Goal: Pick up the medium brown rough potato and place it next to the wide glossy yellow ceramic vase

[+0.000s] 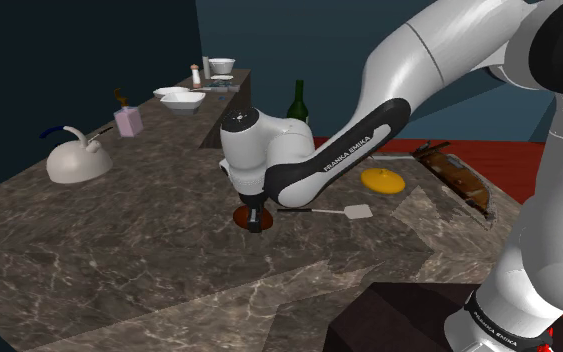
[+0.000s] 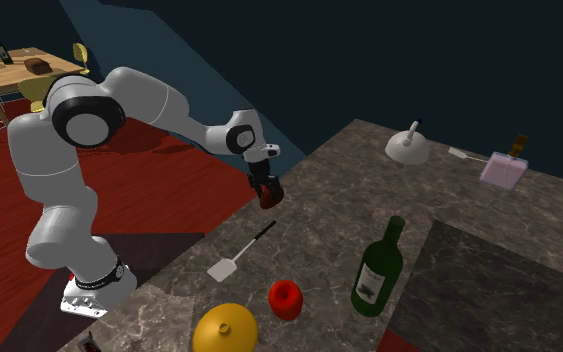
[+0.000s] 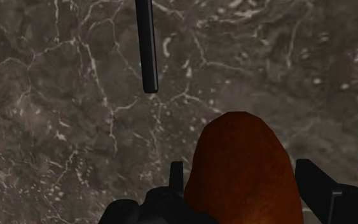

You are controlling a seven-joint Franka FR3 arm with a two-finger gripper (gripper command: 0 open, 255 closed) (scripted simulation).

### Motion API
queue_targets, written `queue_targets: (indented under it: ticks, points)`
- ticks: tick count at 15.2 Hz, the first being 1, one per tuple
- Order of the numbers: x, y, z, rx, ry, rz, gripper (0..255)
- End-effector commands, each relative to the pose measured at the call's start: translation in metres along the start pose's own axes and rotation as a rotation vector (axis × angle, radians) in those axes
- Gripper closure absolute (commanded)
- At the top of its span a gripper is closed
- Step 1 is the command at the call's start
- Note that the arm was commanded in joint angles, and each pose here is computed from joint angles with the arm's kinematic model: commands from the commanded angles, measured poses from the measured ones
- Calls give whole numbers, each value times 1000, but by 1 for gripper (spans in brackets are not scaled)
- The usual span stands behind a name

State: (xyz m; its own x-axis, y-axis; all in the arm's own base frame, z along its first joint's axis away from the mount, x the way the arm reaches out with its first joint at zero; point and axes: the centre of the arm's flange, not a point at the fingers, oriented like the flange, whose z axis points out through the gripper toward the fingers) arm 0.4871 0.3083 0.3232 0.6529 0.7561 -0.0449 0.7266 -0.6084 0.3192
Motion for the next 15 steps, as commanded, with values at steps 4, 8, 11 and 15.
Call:
queue_targets:
  ticks: [4,8,11,15]
  points:
    - [0,2,-5,1,-1,0,255]
    - [-1,8,-25,1,-1,0,255]
    - [-2,13,-40,1,-1,0,255]
    - [-3,20,-60,1,-1,0,255]
